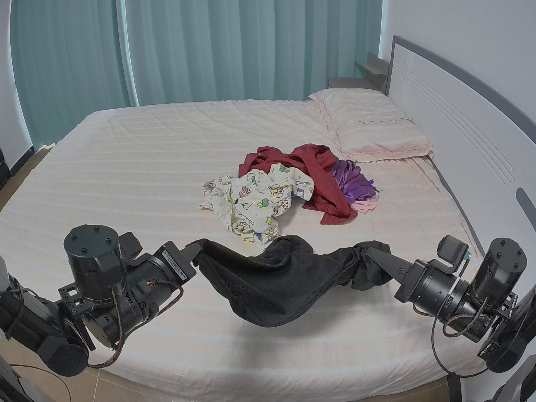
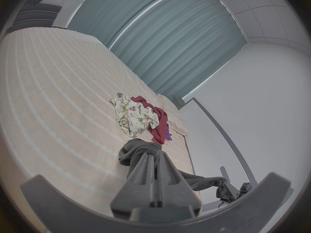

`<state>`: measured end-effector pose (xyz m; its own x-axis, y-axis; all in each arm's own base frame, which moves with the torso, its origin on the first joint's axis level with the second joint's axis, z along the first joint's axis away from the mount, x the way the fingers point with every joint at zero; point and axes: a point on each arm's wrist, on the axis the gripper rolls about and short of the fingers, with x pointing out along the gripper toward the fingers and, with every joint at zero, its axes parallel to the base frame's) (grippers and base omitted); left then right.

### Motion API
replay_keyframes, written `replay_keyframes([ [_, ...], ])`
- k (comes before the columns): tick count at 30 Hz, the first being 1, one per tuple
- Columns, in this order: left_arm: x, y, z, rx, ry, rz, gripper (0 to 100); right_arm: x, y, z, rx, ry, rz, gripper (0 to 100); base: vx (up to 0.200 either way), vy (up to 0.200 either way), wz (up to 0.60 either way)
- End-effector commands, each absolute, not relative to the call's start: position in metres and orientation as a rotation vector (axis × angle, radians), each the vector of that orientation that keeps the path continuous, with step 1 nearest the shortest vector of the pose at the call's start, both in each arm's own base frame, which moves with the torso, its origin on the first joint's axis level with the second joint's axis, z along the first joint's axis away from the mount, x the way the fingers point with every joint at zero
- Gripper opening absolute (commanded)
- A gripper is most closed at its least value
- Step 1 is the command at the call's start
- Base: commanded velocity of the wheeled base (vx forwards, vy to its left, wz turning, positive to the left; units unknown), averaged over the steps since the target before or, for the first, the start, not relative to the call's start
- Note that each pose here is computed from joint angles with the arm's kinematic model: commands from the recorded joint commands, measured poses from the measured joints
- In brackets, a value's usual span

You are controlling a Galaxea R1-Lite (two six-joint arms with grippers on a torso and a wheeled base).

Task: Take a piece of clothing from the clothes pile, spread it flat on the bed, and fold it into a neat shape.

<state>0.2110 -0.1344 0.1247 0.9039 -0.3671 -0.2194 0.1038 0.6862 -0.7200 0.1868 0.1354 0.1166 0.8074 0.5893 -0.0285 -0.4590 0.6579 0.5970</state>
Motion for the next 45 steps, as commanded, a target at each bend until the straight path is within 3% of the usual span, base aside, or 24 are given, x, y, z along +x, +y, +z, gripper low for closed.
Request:
replay_keyframes([
  [1, 0.212, -0.134, 0.124, -0.773, 0.364, -0.267, 0, 0.187, 0.136, 0.117, 0.612, 0.220, 0.601, 0, 0.000, 0.200, 0.00],
  [45, 0.216, -0.133, 0.122, -0.772, 0.365, -0.251, 0, 0.191, 0.137, 0.108, 0.600, 0.254, 0.585, 0, 0.000, 0.200, 0.00],
])
